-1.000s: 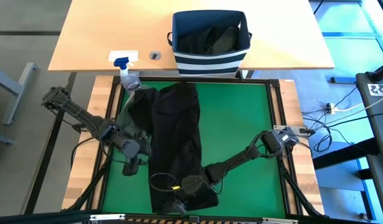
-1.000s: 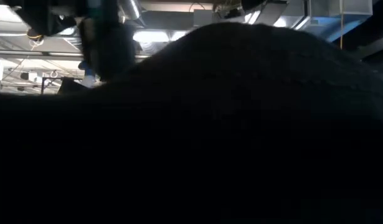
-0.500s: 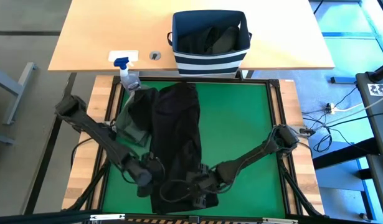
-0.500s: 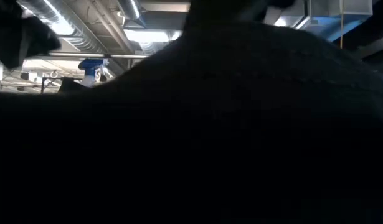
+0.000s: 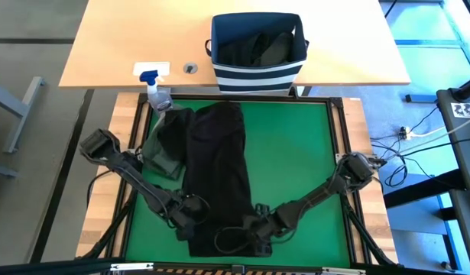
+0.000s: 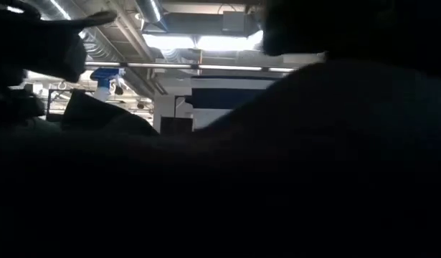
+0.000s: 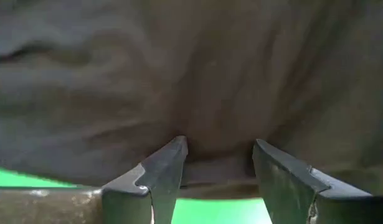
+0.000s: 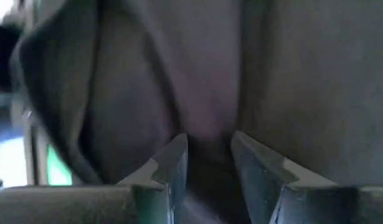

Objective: Fold Laundry from Bin
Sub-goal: Fold the black shirt

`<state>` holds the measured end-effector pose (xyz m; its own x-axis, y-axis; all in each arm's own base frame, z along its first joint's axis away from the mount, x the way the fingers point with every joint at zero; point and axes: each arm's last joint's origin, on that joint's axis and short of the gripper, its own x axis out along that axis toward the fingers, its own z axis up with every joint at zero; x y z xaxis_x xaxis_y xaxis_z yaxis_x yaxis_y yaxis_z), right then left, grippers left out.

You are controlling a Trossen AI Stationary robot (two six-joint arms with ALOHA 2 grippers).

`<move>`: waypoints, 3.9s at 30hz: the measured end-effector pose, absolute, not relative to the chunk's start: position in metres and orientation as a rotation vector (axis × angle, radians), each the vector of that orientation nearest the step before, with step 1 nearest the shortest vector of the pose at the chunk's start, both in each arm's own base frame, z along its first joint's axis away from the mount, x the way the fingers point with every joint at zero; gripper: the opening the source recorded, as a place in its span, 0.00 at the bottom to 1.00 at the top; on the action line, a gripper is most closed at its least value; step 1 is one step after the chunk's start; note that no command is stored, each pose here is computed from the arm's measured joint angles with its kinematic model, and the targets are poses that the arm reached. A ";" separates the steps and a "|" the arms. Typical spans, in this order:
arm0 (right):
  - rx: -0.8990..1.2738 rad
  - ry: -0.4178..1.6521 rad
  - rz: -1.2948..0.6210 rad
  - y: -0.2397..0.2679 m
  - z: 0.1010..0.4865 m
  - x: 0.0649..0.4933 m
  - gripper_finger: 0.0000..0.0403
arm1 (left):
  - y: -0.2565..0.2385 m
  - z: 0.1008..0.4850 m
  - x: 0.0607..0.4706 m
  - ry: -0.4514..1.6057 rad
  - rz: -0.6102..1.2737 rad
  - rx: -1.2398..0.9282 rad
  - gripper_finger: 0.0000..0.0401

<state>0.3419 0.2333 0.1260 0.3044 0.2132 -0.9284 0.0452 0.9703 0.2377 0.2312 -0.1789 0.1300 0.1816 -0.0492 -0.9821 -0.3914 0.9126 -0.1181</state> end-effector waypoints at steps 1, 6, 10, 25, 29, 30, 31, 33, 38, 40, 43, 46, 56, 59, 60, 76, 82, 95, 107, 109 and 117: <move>0.231 1.267 0.118 0.238 0.126 0.338 0.32 | -0.178 0.135 0.230 1.381 0.251 -0.403 0.48; 0.217 1.286 0.138 0.250 0.140 0.320 0.32 | -0.174 0.191 0.238 1.231 0.177 -0.524 0.48; 0.112 1.323 0.051 0.238 0.162 0.303 0.32 | -0.159 0.238 0.241 1.048 0.151 -0.577 0.48; -0.044 1.124 -0.133 0.131 0.234 0.326 0.32 | -0.028 0.288 0.238 0.854 0.580 -0.422 0.48; 0.074 1.116 -0.126 0.083 0.211 0.341 0.32 | 0.013 0.274 0.255 0.945 0.586 -0.320 0.48; 0.106 1.125 -0.143 0.070 0.203 0.342 0.32 | 0.023 0.269 0.259 0.973 0.585 -0.307 0.48; 0.137 1.124 -0.150 0.057 0.195 0.343 0.32 | 0.033 0.263 0.263 1.001 0.581 -0.293 0.48; 0.211 1.085 -0.148 0.034 0.183 0.345 0.32 | 0.051 0.250 0.271 1.052 0.571 -0.270 0.48; 0.377 1.031 -0.084 -0.004 0.154 0.337 0.32 | 0.089 0.210 0.297 1.118 0.504 -0.216 0.48; 0.399 1.002 -0.073 -0.011 0.146 0.333 0.32 | 0.102 0.194 0.307 1.110 0.486 -0.208 0.48; 0.392 1.023 -0.087 -0.014 0.134 0.323 0.32 | 0.119 0.171 0.316 1.110 0.506 -0.230 0.48; 0.357 1.060 -0.136 -0.014 0.125 0.313 0.32 | 0.130 0.148 0.323 1.115 0.540 -0.265 0.48; 0.224 1.405 -0.276 -0.001 0.133 0.267 0.32 | 0.132 0.124 0.349 0.962 0.490 -0.319 0.48; 0.216 1.521 -0.340 -0.003 0.140 0.250 0.32 | 0.132 0.132 0.359 0.891 0.443 -0.335 0.48; 0.217 1.556 -0.351 -0.003 0.142 0.245 0.32 | 0.134 0.136 0.363 0.868 0.438 -0.336 0.48; 0.159 1.229 -0.230 -0.005 0.205 0.238 0.32 | 0.123 0.250 0.330 1.133 0.435 -0.362 0.48; 0.184 1.144 -0.228 -0.005 0.206 0.247 0.32 | 0.098 0.207 0.317 1.272 0.376 -0.496 0.48; 0.242 1.158 -0.228 -0.016 0.203 0.249 0.32 | 0.053 0.166 0.311 1.319 0.493 -0.572 0.48; 0.226 1.163 -0.215 -0.017 0.203 0.248 0.32 | 0.041 0.163 0.311 1.329 0.559 -0.454 0.43; 0.226 1.163 -0.215 -0.017 0.203 0.248 0.32 | 0.041 0.163 0.311 1.333 0.548 -0.440 0.38; 0.226 1.163 -0.215 -0.017 0.203 0.248 0.32 | 0.041 0.164 0.309 1.357 0.510 -0.390 0.09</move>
<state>0.2484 -0.0172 0.2027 0.3814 -0.0505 -0.9230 0.2830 0.9569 0.0646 0.3091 0.0409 0.1636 0.1321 0.1203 -0.9839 -0.5578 0.8295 0.0266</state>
